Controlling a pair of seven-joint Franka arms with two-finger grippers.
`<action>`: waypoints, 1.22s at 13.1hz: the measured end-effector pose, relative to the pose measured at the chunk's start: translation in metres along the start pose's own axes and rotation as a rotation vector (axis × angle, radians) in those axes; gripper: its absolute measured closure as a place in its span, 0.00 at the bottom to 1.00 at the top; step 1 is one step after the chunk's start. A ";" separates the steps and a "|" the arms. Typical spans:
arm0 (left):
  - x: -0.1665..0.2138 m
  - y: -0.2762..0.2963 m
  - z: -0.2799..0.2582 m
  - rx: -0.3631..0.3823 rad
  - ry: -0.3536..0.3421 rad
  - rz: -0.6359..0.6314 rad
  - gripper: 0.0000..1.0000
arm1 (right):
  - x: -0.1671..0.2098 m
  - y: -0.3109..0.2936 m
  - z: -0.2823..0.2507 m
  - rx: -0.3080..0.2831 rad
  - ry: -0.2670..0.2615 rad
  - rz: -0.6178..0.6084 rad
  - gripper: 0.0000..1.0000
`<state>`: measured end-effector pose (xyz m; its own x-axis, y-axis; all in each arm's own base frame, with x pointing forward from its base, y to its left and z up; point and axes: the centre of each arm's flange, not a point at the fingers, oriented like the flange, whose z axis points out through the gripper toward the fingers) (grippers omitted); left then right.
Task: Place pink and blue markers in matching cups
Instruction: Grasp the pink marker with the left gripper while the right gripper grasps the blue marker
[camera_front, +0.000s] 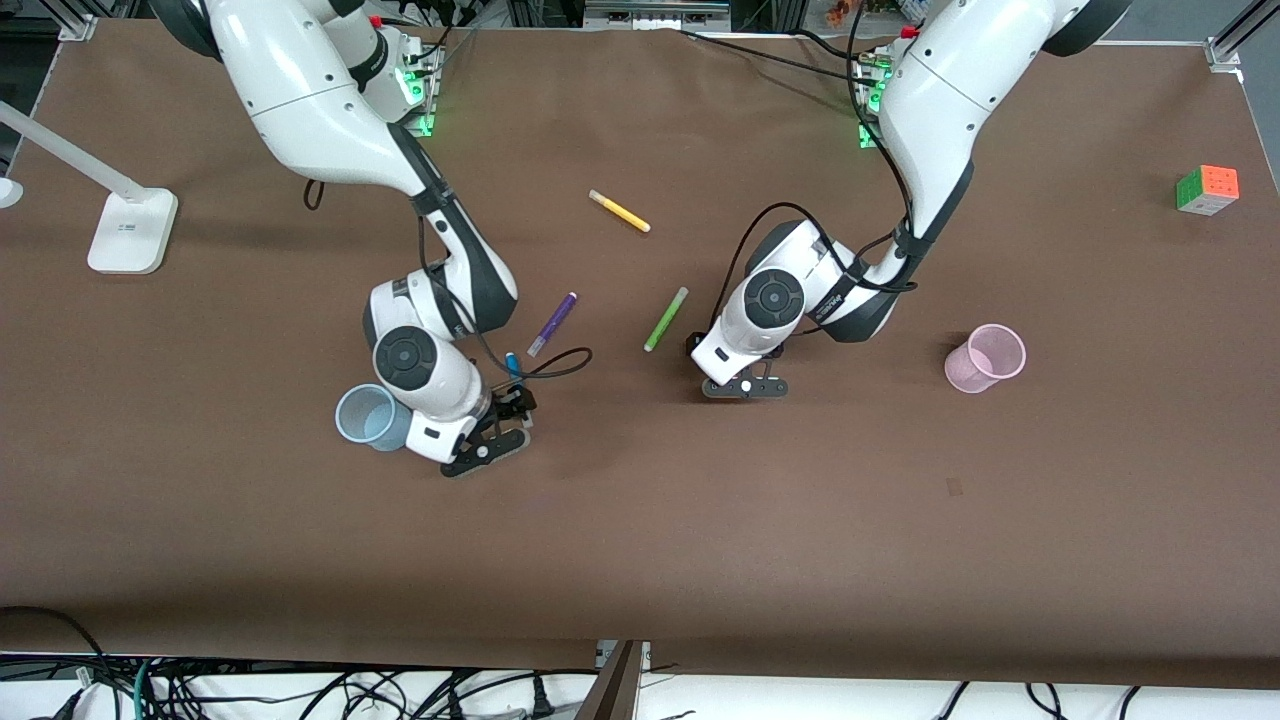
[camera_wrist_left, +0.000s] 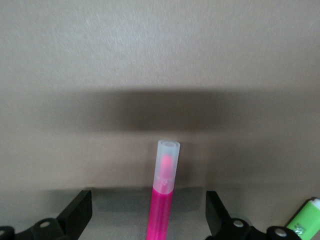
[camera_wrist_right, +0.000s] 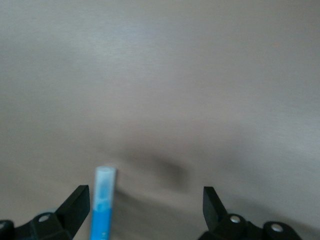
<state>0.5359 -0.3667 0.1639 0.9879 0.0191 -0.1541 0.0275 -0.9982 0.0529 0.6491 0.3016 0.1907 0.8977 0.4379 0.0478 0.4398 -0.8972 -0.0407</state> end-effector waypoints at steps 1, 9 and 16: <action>-0.004 0.001 0.000 0.002 -0.002 0.003 0.00 | 0.001 -0.009 0.001 0.000 0.008 -0.012 0.00; -0.027 0.009 -0.001 0.031 0.014 0.019 0.00 | 0.001 -0.028 0.002 0.001 0.015 -0.038 0.45; -0.030 0.014 0.000 0.033 0.064 -0.014 0.41 | -0.001 -0.034 0.011 0.001 0.003 -0.046 0.47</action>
<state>0.5071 -0.3812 0.1695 0.9952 0.0360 -0.0915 0.0378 -0.9991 0.0183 0.6334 0.3326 0.1806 0.8766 0.4784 0.0522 0.4805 -0.8761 -0.0397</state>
